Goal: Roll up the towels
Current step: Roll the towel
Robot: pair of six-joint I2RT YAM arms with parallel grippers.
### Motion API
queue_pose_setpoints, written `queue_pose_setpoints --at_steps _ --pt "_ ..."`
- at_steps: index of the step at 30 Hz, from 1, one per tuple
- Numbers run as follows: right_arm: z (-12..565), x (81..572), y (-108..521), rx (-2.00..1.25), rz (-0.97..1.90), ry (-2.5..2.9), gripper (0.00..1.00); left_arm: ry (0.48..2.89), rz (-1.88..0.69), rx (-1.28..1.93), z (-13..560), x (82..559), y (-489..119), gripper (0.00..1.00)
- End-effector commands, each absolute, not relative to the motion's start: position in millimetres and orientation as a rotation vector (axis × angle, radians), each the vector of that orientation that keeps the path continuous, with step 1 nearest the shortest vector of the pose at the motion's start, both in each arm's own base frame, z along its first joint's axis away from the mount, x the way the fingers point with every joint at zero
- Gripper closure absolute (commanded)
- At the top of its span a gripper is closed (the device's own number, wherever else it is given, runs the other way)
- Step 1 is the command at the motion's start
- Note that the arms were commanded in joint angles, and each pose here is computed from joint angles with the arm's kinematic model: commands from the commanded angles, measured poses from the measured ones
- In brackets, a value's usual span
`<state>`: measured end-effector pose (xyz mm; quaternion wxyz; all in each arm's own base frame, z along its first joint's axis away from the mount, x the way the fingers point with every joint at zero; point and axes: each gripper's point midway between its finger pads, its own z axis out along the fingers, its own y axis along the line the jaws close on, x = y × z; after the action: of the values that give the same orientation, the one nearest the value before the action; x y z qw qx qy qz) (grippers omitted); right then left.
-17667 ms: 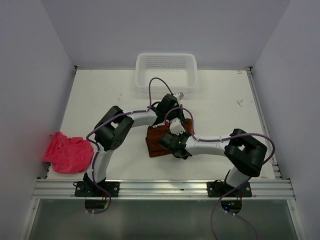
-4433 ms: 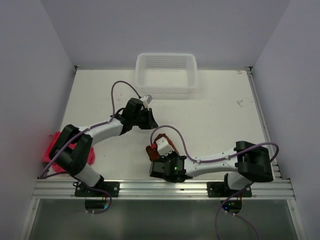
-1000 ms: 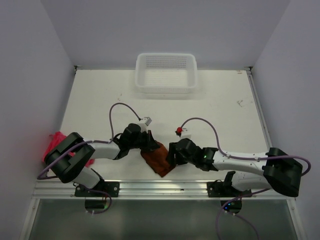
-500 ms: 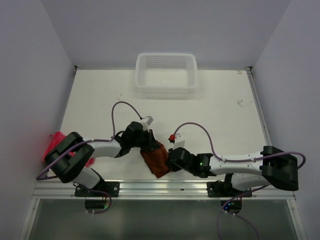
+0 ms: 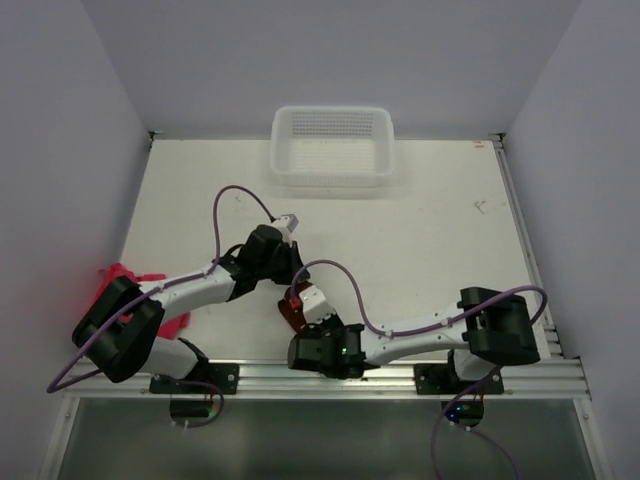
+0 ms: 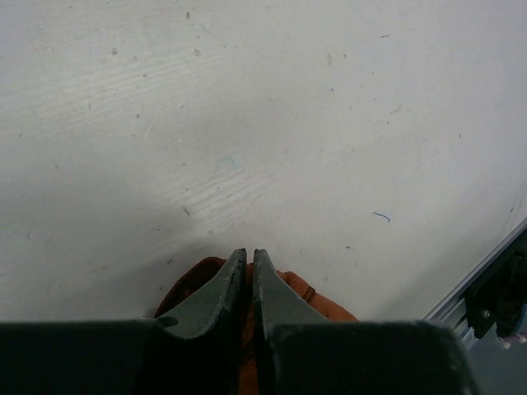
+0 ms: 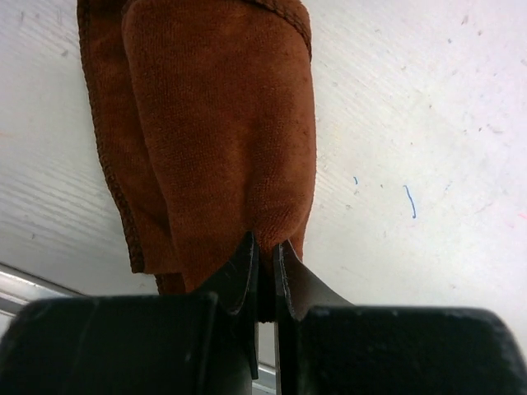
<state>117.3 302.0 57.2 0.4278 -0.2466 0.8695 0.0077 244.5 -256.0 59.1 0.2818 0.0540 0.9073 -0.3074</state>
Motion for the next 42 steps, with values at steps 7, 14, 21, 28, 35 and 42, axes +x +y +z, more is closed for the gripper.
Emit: queue_pose_setpoints --at_steps 7,14,21,28,35,42 --pt "71.2 106.4 314.5 -0.796 -0.3 1.944 1.0 2.379 -0.821 0.159 93.8 235.8 -242.6 0.88" --pt "71.9 91.6 334.8 -0.896 -0.382 1.86 1.0 2.385 -0.869 0.15 90.3 213.8 -234.2 0.88" --pt "65.3 81.1 344.3 -0.969 -0.451 1.812 1.0 2.436 -0.911 0.109 61.3 187.9 -223.9 0.88" --pt "67.2 81.3 344.2 -0.964 -0.453 1.811 1.0 2.506 -0.928 0.071 24.1 162.9 -216.9 0.89" --pt "76.5 82.7 340.4 -0.928 -0.415 1.822 0.92 2.577 -0.81 -0.01 -8.9 149.9 -193.3 0.94" --pt "102.3 88.3 334.6 -0.84 -0.225 1.892 0.56 2.576 -0.808 -0.05 -19.8 143.9 -187.4 0.96"
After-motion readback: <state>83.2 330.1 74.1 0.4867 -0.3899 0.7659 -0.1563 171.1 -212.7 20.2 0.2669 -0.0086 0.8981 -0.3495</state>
